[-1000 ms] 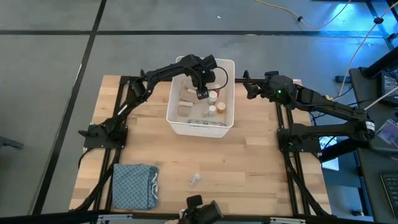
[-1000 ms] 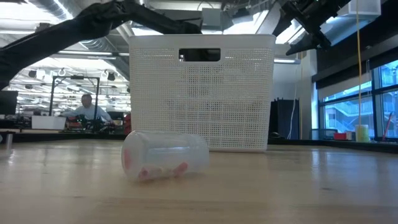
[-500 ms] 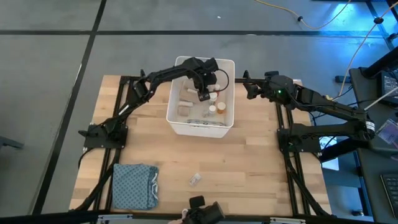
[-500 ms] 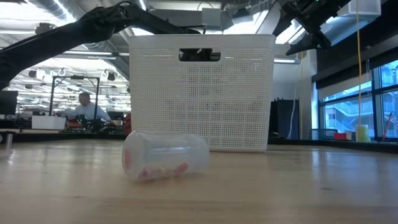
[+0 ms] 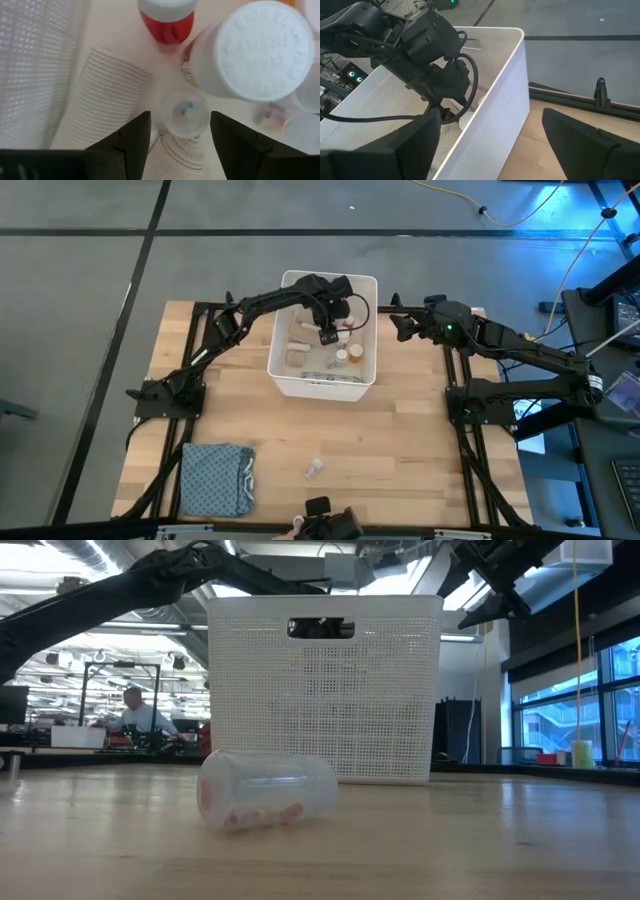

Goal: Pick & place medical supplies in basket/bin
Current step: Put the right transparent pill bottle into the white bin, then put the transparent pill bottle into the white bin

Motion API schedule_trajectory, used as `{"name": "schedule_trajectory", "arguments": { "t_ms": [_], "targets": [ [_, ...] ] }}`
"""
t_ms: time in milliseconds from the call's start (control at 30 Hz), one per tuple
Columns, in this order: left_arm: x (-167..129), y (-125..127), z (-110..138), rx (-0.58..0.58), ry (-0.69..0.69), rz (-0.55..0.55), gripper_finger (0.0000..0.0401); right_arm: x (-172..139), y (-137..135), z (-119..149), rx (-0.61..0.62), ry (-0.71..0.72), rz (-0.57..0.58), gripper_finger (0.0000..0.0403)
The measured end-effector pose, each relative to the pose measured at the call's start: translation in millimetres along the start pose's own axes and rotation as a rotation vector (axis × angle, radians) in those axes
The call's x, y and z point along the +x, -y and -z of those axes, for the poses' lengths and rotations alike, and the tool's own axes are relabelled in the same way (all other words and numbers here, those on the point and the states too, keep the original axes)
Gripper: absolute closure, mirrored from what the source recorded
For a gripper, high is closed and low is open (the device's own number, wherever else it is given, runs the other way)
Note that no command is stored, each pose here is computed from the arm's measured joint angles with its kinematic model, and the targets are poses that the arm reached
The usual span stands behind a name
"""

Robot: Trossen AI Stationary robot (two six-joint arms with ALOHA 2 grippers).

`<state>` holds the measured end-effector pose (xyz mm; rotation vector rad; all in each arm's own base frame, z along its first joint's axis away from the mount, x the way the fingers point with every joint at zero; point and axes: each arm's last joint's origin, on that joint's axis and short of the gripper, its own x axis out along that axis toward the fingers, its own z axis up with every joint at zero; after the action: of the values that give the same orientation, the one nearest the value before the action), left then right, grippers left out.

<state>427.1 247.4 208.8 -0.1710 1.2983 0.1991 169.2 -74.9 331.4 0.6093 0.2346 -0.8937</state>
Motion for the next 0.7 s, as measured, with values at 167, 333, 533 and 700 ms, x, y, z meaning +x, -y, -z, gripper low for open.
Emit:
{"name": "schedule_trajectory", "arguments": {
  "t_ms": [167,333,533,700],
  "targets": [
    [-11.0,-3.6,4.6,0.003,-0.032,-0.052,0.0203,0.0,0.0,0.0,0.000,0.000,0.000,0.0059],
    [-59.2,-10.2,8.9,-0.015,0.040,-0.097,0.0203,0.0,-0.5,-0.6,0.001,0.006,-0.005,0.0059],
    [-141.6,-3.9,18.6,-0.021,0.241,-0.154,0.0204,-0.1,-1.2,-1.6,0.005,0.016,-0.012,0.0059],
    [-216.0,15.6,40.2,0.004,0.424,-0.128,0.0212,-0.2,-2.7,-2.9,-0.062,0.027,-0.029,0.0059]
  ]
}}
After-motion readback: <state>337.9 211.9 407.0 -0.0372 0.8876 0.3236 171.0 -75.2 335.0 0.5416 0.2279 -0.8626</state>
